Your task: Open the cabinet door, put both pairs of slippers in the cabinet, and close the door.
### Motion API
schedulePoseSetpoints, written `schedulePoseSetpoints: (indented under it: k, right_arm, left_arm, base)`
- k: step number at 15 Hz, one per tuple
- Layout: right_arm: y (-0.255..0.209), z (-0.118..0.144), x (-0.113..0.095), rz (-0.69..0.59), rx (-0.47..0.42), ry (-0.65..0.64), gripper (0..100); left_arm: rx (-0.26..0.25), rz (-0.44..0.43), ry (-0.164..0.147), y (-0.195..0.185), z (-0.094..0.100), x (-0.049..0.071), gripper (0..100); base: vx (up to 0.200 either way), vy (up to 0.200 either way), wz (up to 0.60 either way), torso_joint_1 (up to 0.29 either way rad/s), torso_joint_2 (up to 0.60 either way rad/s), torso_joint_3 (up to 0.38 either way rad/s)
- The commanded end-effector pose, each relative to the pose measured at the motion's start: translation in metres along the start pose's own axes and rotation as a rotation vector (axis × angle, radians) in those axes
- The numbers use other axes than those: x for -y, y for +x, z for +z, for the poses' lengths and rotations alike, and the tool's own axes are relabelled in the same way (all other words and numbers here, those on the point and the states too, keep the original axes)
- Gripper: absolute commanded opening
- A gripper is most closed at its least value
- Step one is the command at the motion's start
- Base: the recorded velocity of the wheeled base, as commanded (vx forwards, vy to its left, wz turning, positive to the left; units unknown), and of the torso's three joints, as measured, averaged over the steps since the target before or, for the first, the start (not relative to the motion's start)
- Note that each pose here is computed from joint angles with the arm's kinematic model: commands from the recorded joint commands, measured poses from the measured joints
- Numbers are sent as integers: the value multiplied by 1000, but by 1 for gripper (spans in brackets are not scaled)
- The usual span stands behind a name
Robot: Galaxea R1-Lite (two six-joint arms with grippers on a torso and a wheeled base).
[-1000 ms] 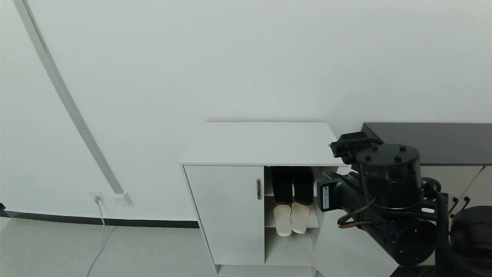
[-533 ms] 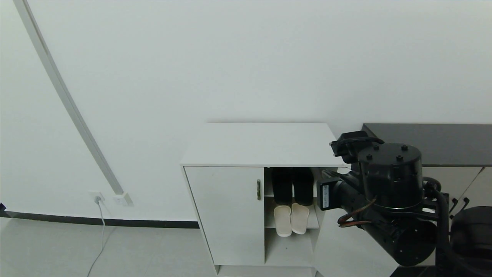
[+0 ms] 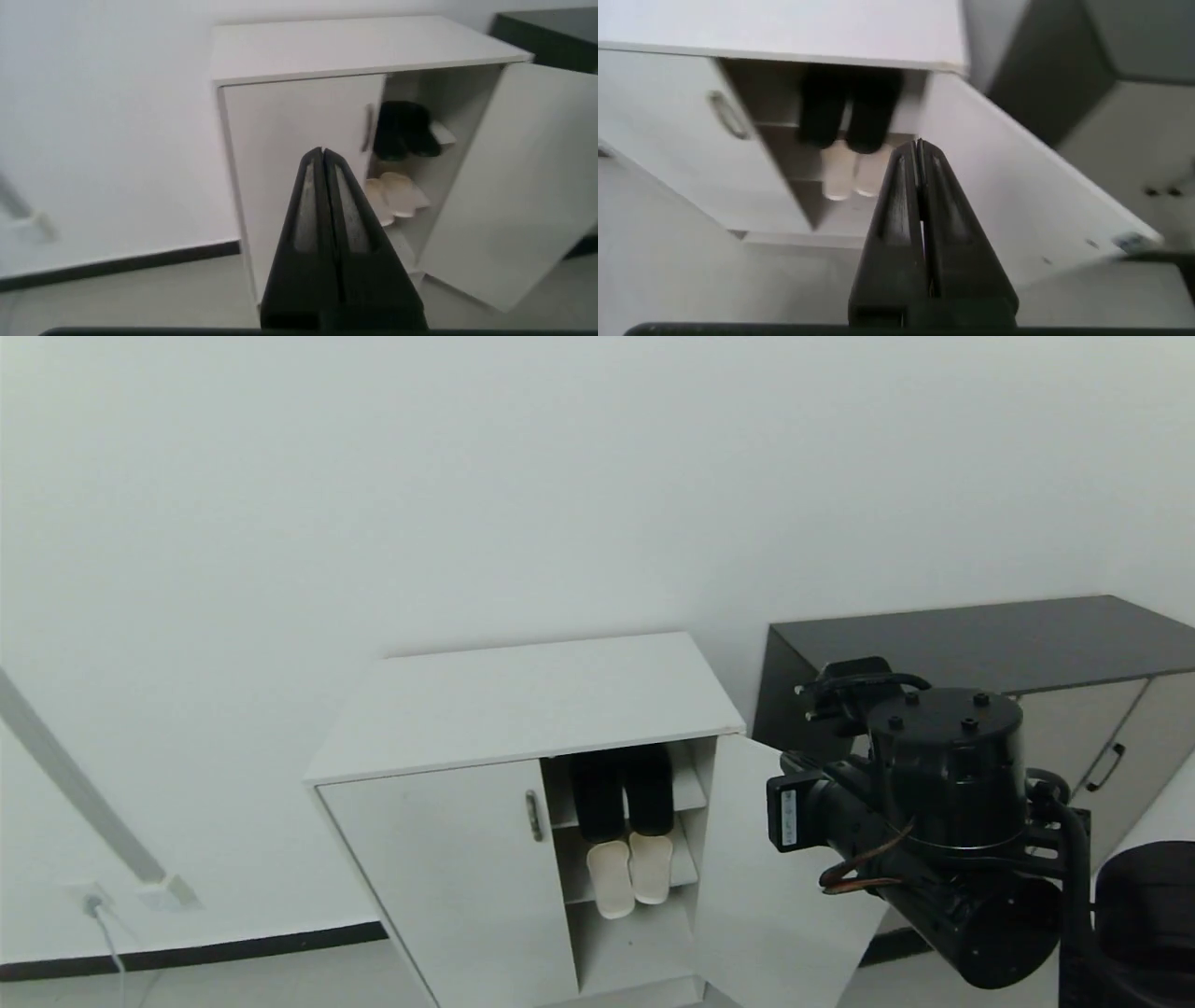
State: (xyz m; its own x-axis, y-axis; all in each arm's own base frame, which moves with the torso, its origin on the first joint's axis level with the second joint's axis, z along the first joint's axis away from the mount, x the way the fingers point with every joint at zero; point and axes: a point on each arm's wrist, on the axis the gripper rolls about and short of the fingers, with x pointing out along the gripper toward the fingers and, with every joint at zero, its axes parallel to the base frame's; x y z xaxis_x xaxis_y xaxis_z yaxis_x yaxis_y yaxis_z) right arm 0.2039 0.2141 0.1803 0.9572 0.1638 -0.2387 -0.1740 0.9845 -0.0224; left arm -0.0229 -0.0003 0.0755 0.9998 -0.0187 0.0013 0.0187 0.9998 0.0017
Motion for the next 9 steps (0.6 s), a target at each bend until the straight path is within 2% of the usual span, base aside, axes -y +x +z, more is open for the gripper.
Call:
schedulePoseSetpoints:
  k: [1,7,9]
  right_arm:
    - [1,0,1,-6,0,1,0]
    - [6,-1,2,-19,2,0,0]
    - [6,-2,2,-19,1,-1,0]
  left_arm:
    - [-1,0,0,0,0,0,0]
    - [-1,0,0,0,0,0,0]
    - [-1,0,0,0,0,0,0]
  base:
    - [0,0,-600,2,7,2]
    - [0,0,0,0,0,0]
    - [-200,0,0,0,2,2]
